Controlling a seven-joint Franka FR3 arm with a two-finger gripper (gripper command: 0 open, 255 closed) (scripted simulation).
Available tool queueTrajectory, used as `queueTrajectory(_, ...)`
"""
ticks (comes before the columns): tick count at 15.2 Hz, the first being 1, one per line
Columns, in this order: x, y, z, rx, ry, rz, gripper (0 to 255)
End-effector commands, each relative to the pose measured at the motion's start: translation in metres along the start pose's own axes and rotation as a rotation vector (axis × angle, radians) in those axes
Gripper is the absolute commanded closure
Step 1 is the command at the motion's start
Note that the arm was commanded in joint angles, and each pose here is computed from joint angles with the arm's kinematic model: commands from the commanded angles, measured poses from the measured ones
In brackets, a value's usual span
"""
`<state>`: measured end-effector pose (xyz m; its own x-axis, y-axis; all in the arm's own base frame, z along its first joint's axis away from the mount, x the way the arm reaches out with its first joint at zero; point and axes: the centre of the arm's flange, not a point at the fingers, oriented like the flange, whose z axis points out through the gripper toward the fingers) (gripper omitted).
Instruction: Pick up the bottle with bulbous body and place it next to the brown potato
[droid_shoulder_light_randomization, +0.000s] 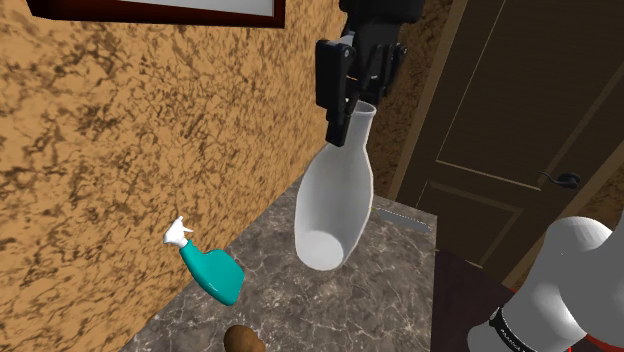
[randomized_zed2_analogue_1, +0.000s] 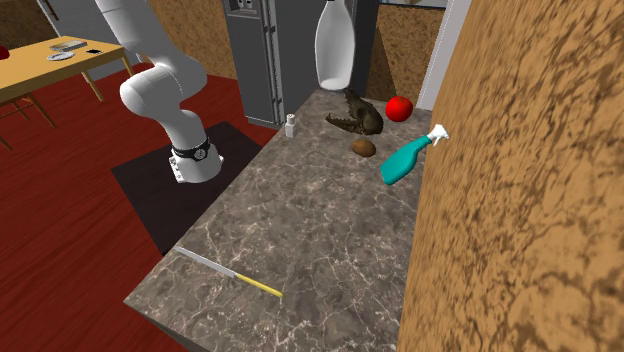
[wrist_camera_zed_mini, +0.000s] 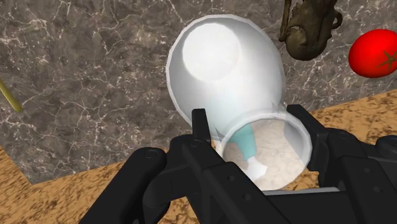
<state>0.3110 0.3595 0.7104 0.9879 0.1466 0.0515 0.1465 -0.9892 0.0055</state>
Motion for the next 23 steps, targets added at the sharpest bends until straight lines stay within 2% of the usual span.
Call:
queueTrajectory(1,0.0,0.0,0.01,0.0,0.001,0.0,255)
queueTrajectory(23,-0.006,-0.001,0.126,0.0,0.001,0.0,255)
